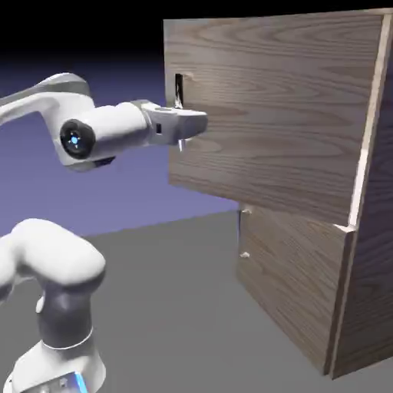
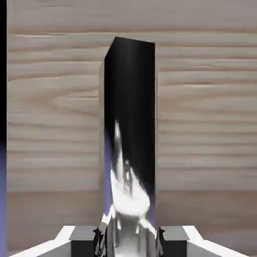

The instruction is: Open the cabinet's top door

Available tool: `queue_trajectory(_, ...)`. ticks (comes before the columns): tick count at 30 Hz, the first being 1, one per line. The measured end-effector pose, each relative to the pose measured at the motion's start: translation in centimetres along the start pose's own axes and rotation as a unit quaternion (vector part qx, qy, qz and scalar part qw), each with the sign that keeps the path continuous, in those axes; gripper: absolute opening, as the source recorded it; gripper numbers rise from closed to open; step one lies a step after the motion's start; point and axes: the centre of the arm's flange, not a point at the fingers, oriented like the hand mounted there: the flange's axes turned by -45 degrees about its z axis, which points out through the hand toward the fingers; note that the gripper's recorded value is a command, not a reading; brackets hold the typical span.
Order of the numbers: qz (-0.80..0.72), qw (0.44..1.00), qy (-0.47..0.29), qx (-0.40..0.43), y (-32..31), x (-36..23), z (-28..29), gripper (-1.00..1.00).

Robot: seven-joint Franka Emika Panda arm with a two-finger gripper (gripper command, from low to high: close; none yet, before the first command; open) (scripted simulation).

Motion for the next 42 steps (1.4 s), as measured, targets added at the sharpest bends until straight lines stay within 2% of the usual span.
queue_trajectory(12, 0.001, 0.995, 0.0, 0.103, 3.7, 0.0, -7.2, -1.0)
queue_trajectory(23, 0.0, 0.976, 0.001, 0.217, 9.6, 0.0, -14.4, -1.0)
queue_trajectory(32, 0.0, 0.943, 0.0, 0.334, 17.4, 0.0, -20.2, -1.0)
queue_trajectory(42, 0.0, 0.899, 0.001, 0.437, 25.7, 0.0, -23.7, -1.0)
